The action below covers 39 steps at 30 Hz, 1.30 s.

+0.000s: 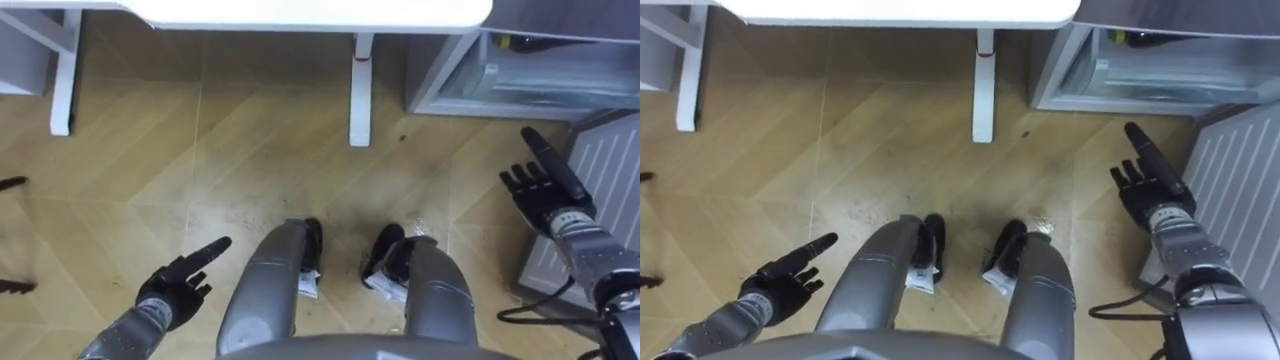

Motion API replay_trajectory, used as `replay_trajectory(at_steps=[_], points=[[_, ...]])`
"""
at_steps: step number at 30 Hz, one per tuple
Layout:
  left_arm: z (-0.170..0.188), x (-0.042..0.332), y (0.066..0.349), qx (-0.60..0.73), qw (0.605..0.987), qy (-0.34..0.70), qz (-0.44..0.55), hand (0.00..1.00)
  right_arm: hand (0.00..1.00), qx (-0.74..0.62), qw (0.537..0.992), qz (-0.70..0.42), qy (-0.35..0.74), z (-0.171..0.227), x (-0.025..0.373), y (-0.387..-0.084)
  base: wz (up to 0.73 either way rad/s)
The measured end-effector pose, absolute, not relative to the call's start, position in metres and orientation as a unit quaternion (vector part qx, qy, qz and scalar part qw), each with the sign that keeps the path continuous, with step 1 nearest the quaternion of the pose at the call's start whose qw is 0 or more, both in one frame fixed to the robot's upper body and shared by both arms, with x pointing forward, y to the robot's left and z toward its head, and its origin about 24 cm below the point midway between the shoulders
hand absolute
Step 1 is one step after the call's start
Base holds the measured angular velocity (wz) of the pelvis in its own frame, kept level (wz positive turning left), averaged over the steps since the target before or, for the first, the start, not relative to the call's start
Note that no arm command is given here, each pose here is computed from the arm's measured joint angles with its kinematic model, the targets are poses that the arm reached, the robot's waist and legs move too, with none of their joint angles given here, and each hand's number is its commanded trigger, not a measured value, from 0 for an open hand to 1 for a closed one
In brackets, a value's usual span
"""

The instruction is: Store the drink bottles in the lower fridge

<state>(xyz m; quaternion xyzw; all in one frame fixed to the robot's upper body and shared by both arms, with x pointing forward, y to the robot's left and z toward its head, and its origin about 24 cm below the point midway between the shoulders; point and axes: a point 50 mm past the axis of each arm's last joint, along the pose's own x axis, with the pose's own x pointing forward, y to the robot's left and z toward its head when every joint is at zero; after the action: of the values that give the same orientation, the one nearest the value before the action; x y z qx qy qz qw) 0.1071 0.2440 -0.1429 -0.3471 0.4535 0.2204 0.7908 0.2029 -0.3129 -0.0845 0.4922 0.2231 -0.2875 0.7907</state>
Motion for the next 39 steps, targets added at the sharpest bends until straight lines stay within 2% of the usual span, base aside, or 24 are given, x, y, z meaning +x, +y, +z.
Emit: replay_trajectory(at_steps=[10, 13, 18, 26, 30, 33, 39], points=[[-0.139, 0.122, 0.248, -0.367, 0.785, 0.432, 0.251, 0.0, 0.0, 0.496, 0.793, -0.281, 0.214, -0.079, 0.211, -0.313, -0.1], [-0.129, 0.141, 0.247, -0.366, 0.799, 0.413, 0.24, 0.0, 0.0, 0.497, 0.796, -0.276, 0.206, -0.072, 0.222, -0.312, 0.04], [-0.101, 0.2, 0.242, -0.37, 0.832, 0.351, 0.218, 0.0, 0.0, 0.5, 0.812, -0.239, 0.182, -0.043, 0.27, -0.3, 0.07], [-0.063, 0.241, 0.231, -0.34, 0.875, 0.302, 0.167, 0.0, 0.0, 0.498, 0.832, -0.202, 0.141, 0.013, 0.326, -0.287, 0.11], [-0.051, 0.24, 0.245, -0.309, 0.889, 0.284, 0.184, 0.0, 0.0, 0.476, 0.862, -0.153, 0.091, 0.081, 0.363, -0.278, 0.07], [-0.05, 0.226, 0.255, -0.297, 0.89, 0.28, 0.206, 0.0, 0.0, 0.476, 0.861, -0.15, 0.094, 0.098, 0.372, -0.27, 0.12], [-0.061, 0.196, 0.261, -0.299, 0.874, 0.302, 0.236, 0.0, 0.0, 0.482, 0.855, -0.17, 0.092, 0.113, 0.374, -0.277, 0.11]])
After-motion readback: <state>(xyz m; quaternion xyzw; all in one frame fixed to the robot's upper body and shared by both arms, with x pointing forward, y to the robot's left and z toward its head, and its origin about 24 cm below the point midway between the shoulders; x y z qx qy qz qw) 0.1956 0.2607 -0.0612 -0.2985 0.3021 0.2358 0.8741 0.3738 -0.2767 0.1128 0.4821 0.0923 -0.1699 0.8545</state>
